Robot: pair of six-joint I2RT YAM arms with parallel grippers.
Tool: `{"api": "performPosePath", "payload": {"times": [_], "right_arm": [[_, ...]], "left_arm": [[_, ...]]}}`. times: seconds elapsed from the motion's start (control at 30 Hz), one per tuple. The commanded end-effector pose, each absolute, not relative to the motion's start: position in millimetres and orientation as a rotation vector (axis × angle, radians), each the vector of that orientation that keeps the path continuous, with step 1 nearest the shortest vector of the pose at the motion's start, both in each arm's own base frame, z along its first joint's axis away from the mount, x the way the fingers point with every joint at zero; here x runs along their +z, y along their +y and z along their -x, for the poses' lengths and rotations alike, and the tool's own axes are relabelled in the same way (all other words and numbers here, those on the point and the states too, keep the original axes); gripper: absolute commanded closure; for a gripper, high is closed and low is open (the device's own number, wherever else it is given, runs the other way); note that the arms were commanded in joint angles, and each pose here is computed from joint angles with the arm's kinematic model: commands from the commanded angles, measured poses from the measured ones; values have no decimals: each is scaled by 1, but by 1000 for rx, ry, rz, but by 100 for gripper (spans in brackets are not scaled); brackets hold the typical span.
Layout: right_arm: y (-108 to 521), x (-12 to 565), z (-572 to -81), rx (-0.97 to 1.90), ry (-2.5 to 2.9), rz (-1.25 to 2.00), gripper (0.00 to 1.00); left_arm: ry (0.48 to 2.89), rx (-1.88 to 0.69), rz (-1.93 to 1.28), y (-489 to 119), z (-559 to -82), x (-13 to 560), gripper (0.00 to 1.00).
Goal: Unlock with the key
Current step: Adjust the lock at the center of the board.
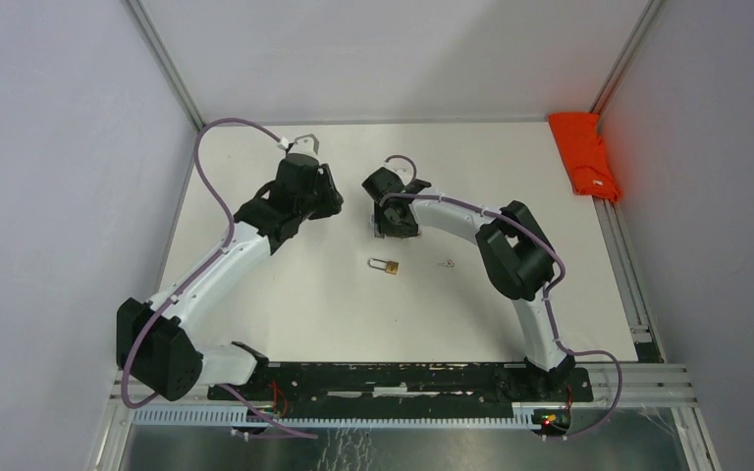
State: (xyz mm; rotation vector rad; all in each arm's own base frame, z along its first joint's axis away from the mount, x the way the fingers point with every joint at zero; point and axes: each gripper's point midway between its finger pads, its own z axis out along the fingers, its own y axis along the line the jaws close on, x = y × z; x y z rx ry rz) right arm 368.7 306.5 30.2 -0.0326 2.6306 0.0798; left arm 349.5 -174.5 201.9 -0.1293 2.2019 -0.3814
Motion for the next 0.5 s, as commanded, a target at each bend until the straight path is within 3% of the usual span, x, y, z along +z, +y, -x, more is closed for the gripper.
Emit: {"api": "performPosePath", "payload": {"times": [0.0,0.3,0.47], "right_arm": [[328,52,-379,181,2586,-97,40],[323,46,-387,91,2563,-208,39],[339,67,-397,112,2518,-119,47]], "left_arm": [[2133,-464,160,-181,-346,224,61],[2113,-502,150,-186,-335,229,59],[2105,-509,138,-188,-331,232,58]]}}
